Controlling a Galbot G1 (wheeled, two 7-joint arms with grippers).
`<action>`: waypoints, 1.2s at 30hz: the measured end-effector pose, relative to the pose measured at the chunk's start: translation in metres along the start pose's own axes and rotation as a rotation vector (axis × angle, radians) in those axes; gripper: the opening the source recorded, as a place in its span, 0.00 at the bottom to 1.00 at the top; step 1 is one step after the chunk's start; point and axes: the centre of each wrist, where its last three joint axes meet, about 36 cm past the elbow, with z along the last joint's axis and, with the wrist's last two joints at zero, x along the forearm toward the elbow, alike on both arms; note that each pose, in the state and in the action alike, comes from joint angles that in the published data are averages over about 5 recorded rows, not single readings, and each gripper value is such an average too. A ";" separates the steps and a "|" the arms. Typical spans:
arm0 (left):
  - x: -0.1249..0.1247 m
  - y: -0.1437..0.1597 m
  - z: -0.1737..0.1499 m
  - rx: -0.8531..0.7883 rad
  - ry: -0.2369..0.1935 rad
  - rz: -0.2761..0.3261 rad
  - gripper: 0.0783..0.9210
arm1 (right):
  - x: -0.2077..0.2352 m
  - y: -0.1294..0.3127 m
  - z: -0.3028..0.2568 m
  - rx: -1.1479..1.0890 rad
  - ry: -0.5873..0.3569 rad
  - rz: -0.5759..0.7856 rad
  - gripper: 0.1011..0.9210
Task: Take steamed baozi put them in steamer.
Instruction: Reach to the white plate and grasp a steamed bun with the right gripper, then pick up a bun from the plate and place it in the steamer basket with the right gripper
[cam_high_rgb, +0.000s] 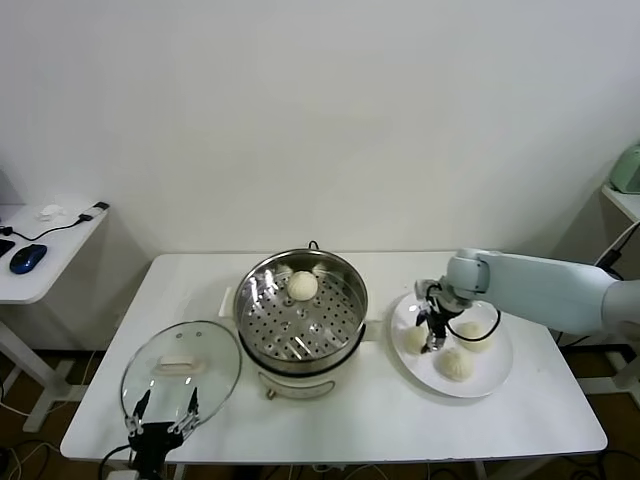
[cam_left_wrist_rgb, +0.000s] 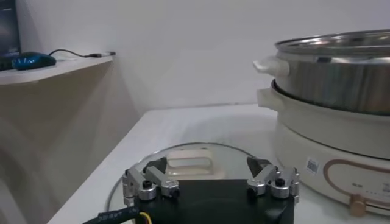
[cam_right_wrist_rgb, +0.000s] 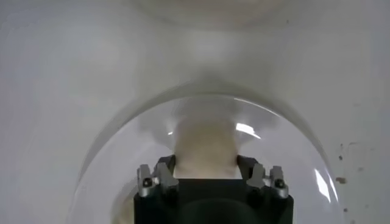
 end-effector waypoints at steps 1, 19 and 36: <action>0.000 0.000 0.000 0.000 -0.001 0.000 0.88 | 0.002 0.000 0.000 0.000 -0.002 0.000 0.66; -0.005 -0.007 -0.009 -0.001 -0.023 0.028 0.88 | 0.207 -0.036 -0.074 0.051 -0.121 0.120 0.66; -0.009 -0.010 -0.017 0.002 -0.037 0.041 0.88 | 0.208 0.017 -0.275 0.124 -0.200 0.101 0.66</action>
